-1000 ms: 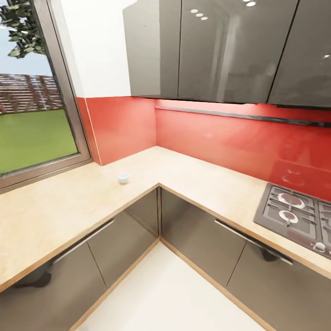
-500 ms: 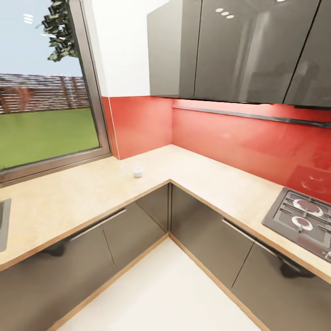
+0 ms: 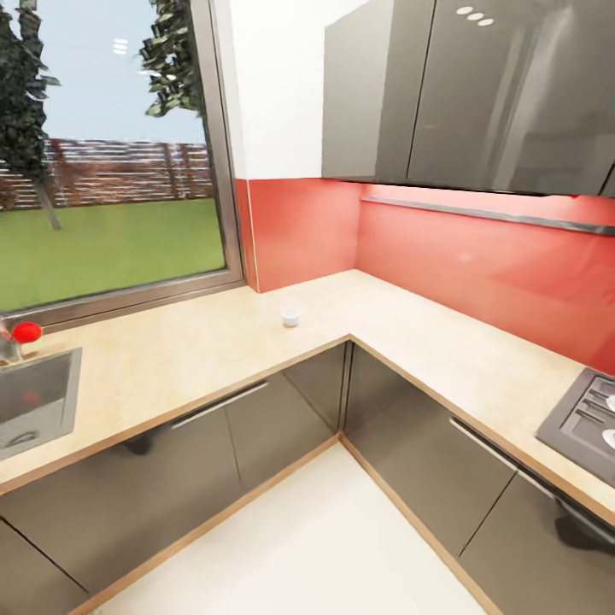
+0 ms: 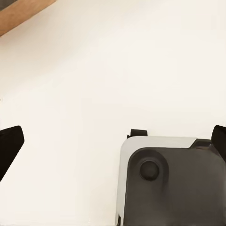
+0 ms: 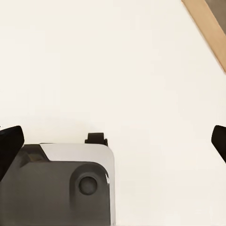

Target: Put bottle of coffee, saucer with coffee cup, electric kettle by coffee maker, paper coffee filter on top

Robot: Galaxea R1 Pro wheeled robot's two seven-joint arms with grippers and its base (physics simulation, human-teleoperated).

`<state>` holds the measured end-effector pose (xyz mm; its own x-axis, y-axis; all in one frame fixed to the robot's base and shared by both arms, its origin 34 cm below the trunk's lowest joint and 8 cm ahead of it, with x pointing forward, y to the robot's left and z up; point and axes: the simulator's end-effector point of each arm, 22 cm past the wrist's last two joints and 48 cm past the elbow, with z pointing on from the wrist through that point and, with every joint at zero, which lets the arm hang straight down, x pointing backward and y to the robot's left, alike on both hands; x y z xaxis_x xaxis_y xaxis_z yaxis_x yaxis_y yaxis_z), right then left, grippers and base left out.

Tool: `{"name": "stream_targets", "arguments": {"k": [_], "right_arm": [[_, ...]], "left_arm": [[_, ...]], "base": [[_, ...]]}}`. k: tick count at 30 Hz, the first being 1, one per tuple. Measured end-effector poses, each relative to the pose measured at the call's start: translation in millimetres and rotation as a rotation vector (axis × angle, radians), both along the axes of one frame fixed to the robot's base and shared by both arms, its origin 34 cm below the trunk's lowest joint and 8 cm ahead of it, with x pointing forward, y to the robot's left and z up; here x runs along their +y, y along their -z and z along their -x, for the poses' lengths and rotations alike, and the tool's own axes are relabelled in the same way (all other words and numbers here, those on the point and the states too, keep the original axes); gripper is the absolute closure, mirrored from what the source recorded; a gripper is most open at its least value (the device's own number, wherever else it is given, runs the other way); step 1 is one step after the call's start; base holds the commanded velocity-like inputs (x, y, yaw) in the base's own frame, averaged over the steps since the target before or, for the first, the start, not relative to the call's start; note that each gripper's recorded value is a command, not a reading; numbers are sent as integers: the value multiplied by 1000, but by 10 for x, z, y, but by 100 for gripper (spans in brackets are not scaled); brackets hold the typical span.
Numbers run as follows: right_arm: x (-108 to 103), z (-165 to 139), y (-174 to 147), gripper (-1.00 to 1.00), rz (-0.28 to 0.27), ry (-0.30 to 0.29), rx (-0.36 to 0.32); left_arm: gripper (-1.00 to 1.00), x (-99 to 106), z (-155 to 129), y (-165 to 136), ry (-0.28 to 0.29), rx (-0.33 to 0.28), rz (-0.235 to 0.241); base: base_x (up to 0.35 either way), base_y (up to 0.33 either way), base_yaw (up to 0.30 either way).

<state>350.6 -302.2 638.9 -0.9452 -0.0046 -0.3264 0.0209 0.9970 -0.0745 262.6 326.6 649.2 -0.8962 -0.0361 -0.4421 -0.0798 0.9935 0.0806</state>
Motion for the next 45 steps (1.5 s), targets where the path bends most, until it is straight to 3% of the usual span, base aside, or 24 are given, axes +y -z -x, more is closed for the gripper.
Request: {"name": "stream_targets", "arguments": {"k": [13,45], "right_arm": [[0,24,16,-100,0,0,7],[1,9,6,-100,0,-1,2]], "left_arm": [[-100,-9,24,11,1,7,1],[-100,11,9,3,-3,2,-2]], "base": [[0,-23,276],[0,-253,250]]}}
